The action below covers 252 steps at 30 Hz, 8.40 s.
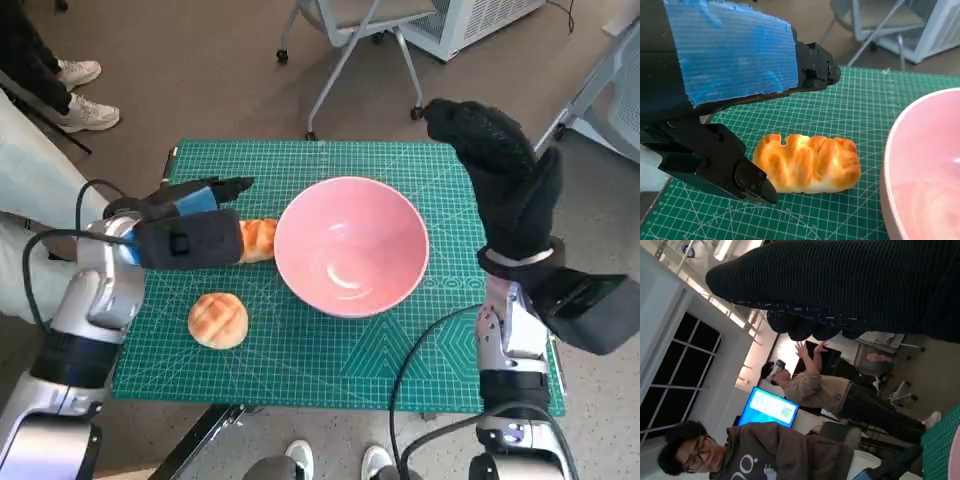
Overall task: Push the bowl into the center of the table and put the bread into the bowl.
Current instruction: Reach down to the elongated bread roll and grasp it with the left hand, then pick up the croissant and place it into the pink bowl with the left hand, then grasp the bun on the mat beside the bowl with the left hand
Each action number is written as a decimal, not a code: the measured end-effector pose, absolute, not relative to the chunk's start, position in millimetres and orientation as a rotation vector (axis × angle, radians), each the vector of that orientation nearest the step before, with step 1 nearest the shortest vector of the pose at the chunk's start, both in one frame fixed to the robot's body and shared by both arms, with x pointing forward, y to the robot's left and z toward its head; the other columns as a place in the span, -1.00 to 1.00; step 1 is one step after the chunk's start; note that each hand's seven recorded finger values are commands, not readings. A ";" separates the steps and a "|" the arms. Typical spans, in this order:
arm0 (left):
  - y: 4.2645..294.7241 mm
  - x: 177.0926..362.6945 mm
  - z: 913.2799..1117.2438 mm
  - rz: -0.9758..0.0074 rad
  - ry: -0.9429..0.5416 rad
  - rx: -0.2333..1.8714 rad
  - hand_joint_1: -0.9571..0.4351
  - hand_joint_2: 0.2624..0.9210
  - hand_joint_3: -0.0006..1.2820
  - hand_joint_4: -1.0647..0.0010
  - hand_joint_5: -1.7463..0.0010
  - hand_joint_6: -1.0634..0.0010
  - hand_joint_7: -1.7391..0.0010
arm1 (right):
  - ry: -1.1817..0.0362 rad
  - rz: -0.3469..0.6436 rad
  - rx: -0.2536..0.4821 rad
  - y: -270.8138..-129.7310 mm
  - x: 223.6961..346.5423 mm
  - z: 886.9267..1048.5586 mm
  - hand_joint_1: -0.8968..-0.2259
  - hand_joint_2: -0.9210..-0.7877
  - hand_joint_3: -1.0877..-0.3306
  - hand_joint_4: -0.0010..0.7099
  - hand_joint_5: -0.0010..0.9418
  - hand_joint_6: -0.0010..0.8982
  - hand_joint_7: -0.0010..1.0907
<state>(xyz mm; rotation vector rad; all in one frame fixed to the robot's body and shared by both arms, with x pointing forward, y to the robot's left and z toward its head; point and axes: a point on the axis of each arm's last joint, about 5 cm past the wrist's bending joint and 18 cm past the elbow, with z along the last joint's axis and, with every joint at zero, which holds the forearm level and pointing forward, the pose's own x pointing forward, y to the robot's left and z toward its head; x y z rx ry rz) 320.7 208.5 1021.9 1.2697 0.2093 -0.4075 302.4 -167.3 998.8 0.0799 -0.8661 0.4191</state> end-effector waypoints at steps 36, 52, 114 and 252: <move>189.8 352.0 973.9 -0.448 0.415 1.392 0.33 0.60 -0.96 0.16 0.93 0.21 0.93 | -0.855 0.416 0.082 -169.8 300.2 995.9 -0.31 -1.00 -0.07 -0.42 -0.99 -0.97 0.16; 194.0 348.0 957.7 -0.377 0.267 1.577 0.40 0.99 -0.88 -0.30 -0.40 -0.14 -0.18 | -0.855 0.418 0.083 -169.9 300.1 995.7 -0.29 -1.00 -0.07 -0.42 -0.99 -0.96 0.15; 128.1 300.7 1030.7 -0.417 -0.518 1.296 0.38 0.99 -0.97 -0.47 -0.18 -0.25 -0.33 | -0.855 0.439 0.094 -173.6 299.5 992.6 -0.26 -1.00 -0.07 -0.44 -1.00 -0.97 0.13; 218.4 246.2 947.6 -0.529 0.034 1.537 0.58 0.84 -0.90 -0.24 0.93 -0.26 0.93 | -0.814 0.439 0.101 -176.4 296.8 984.1 -0.28 -1.00 -0.07 -0.45 -1.00 -0.96 0.05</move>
